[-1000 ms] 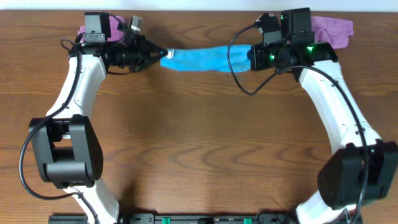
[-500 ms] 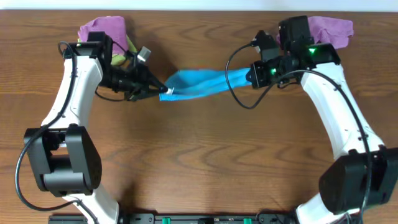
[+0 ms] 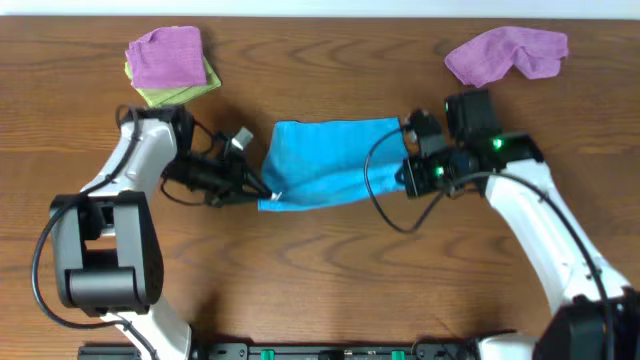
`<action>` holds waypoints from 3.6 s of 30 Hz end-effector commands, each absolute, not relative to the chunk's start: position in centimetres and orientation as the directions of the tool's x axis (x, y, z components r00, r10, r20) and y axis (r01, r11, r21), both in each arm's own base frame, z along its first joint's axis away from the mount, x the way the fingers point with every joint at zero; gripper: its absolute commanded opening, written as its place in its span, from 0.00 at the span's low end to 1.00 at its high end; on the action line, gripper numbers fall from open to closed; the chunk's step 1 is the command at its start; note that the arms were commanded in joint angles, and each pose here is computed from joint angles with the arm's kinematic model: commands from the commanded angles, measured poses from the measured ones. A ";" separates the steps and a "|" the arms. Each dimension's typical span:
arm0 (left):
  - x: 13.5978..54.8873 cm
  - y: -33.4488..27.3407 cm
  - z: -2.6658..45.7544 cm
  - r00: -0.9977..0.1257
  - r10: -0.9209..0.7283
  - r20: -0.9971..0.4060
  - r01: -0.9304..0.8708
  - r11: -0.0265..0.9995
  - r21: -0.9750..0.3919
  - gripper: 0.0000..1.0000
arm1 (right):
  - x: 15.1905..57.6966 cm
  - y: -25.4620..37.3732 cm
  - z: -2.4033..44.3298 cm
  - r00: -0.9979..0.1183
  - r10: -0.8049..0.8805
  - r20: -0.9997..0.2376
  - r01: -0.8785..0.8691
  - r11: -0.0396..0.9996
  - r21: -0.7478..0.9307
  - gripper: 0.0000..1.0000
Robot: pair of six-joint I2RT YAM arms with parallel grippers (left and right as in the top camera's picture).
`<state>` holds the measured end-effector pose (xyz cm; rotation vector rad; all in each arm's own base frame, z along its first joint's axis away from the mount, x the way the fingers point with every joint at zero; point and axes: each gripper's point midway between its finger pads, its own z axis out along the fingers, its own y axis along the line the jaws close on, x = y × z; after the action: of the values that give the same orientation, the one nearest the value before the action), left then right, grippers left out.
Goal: Fold the cloth
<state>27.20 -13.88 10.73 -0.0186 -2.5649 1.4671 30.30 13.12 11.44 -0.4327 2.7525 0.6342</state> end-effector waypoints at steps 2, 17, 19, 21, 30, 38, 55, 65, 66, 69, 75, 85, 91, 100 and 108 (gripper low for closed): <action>25.5 -13.8 9.7 -0.981 0.126 0.146 -0.063 0.505 -0.861 0.06 | 27.9 13.1 10.6 -0.929 -0.177 -0.325 -0.307 0.860 0.407 0.01; 20.4 -13.9 5.2 -0.961 0.121 0.248 -0.156 0.504 -0.850 0.06 | 22.8 11.9 4.8 -0.972 -0.088 -0.216 -0.176 0.884 0.433 0.02; 20.5 -14.0 5.3 -0.960 0.111 0.258 -0.170 0.499 -0.850 0.06 | 23.0 11.9 4.8 -0.970 -0.084 -0.226 -0.176 0.887 0.427 0.01; 20.7 -14.0 5.3 -0.958 0.096 0.269 -0.186 0.502 -0.845 0.06 | 23.7 11.9 5.0 -0.963 -0.082 -0.255 -0.188 0.886 0.424 0.01; 25.4 -13.9 6.8 -0.979 -0.065 0.191 -0.197 0.509 -0.838 0.06 | 28.2 12.2 6.6 -0.903 -0.023 -0.429 -0.214 0.889 0.405 0.01; 30.8 -13.8 6.7 -0.971 -0.231 0.067 -0.191 0.575 -0.796 0.06 | 32.3 11.7 8.1 -0.817 0.020 -0.577 -0.220 0.912 0.345 0.01; 37.9 -13.4 7.0 -0.895 -0.411 -0.172 -0.158 0.653 -0.741 0.06 | 38.8 11.8 6.5 -0.722 0.039 -0.691 -0.225 0.931 0.289 0.01; 40.4 -13.1 5.5 -0.858 -0.454 -0.240 -0.155 0.675 -0.722 0.06 | 42.8 12.0 5.4 -0.711 0.006 -0.703 -0.235 0.940 0.246 0.01; 40.6 -13.1 5.2 -0.857 -0.454 -0.243 -0.153 0.675 -0.722 0.06 | 43.1 12.0 5.3 -0.711 0.002 -0.704 -0.237 0.941 0.242 0.01; 41.2 -13.1 4.3 -0.852 -0.466 -0.240 -0.161 0.669 -0.726 0.06 | 43.8 11.8 4.7 -0.718 0.005 -0.696 -0.227 0.944 0.241 0.01; 41.9 -13.1 2.9 -0.845 -0.480 -0.234 -0.171 0.658 -0.734 0.05 | 44.3 11.5 3.2 -0.725 -0.008 -0.689 -0.228 0.946 0.229 0.01; 42.3 -12.5 2.6 -0.830 -0.494 -0.260 -0.183 0.681 -0.709 0.06 | 44.7 11.1 1.7 -0.724 -0.025 -0.689 -0.224 0.954 0.201 0.01; 42.5 -12.0 2.3 -0.820 -0.497 -0.284 -0.188 0.702 -0.687 0.22 | 44.7 11.1 1.7 -0.724 -0.025 -0.689 -0.222 0.954 0.199 0.13; 43.4 -12.0 3.8 -0.820 -0.472 -0.323 -0.129 0.703 -0.699 0.45 | 44.7 11.2 3.3 -0.715 0.001 -0.699 -0.217 0.951 0.222 0.54; 44.0 -10.5 8.3 -0.820 -0.429 -0.379 -0.071 0.733 -0.677 0.66 | 43.0 11.0 7.4 -0.729 0.077 -0.680 -0.160 0.947 0.279 0.84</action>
<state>42.80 -10.81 4.26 0.6581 -3.3048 1.2345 42.66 11.01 4.52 -0.1091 2.4007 0.3839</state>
